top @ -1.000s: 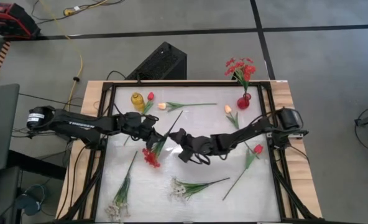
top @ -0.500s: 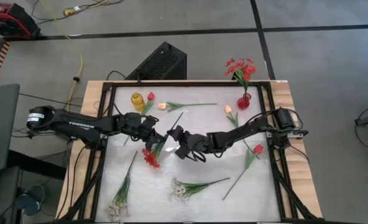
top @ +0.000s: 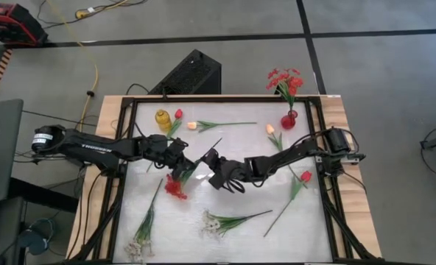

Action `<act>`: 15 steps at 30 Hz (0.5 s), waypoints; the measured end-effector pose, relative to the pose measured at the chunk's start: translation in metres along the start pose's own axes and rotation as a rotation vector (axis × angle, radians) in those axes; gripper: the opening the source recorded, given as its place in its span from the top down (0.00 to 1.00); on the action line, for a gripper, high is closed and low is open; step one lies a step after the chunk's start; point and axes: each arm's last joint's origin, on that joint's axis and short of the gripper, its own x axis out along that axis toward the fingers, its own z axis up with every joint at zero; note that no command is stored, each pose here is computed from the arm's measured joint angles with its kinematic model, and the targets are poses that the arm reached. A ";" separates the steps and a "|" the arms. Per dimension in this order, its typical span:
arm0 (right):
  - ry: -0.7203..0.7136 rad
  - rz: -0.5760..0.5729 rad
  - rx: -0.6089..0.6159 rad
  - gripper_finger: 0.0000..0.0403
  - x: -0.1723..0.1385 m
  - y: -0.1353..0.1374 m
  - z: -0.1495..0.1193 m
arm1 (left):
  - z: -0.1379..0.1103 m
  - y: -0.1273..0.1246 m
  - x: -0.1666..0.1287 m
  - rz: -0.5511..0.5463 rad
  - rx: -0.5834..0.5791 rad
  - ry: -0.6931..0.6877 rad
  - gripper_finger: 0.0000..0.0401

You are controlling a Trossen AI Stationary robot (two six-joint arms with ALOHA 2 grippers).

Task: Sort flowers into vase by color
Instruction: Put the red flowers into the red vase

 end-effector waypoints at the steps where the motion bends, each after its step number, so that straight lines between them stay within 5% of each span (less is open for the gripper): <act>1: -0.015 0.022 0.008 0.96 -0.001 0.001 0.000 | 0.000 0.000 0.000 0.002 0.012 -0.002 0.88; 7: -0.061 0.188 0.103 0.96 -0.015 0.006 -0.001 | 0.009 -0.004 -0.003 -0.063 0.084 -0.059 0.71; 15: -0.108 0.431 0.452 0.96 -0.070 -0.022 -0.016 | 0.025 -0.005 -0.026 -0.083 0.167 -0.164 0.57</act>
